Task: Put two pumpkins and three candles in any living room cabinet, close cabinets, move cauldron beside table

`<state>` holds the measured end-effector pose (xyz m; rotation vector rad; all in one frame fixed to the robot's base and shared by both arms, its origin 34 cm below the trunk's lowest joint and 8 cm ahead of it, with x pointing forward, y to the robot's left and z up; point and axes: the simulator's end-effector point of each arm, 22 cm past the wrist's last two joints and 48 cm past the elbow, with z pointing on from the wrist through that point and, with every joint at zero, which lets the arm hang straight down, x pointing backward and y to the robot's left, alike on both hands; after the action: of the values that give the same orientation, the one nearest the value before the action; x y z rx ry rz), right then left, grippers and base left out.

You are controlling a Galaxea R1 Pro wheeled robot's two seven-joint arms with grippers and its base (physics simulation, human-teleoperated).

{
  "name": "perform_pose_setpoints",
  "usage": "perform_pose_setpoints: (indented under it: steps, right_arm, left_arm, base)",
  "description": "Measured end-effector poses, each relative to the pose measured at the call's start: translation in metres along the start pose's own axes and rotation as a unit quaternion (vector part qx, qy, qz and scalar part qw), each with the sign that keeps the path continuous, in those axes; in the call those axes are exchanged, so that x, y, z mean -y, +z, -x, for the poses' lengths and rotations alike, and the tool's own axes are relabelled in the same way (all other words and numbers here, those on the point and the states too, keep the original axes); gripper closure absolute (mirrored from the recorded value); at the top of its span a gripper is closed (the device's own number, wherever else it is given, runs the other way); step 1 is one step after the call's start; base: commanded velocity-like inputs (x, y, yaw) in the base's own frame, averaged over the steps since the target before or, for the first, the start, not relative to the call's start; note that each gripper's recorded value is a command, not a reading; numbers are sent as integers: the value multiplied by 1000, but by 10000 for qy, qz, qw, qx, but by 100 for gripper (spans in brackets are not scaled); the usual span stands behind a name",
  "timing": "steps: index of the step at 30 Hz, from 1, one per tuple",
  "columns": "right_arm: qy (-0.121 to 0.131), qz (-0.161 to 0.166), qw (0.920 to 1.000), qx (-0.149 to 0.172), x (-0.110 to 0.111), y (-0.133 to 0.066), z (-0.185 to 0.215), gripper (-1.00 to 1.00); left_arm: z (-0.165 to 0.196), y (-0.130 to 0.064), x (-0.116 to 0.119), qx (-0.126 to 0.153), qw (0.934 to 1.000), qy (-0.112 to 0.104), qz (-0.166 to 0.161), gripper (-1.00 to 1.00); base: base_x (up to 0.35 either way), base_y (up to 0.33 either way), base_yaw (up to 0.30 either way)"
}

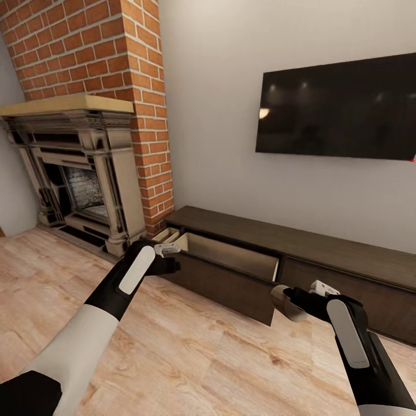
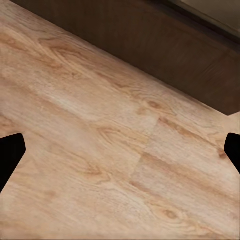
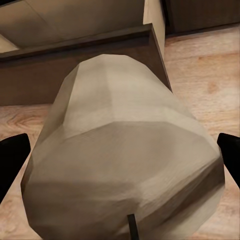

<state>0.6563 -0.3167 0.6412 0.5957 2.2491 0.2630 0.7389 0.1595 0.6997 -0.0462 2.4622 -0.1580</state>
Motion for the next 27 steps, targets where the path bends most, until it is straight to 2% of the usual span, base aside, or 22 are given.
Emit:
perform_pose_setpoints:
  steps: [7, 27]
  right_arm:
    - [4, -26, 10000, -59, -5, -3, 7, 100]
    - [3, -106, 9997, -202, -17, -13, 27, 100]
  left_arm:
    - [9, -4, -3, -54, 10000, -20, 24, -100]
    - [27, -14, 2, -308, 9992, -198, -183, -100]
  base:
    - [0, 0, 0]
    - [0, 0, 0]
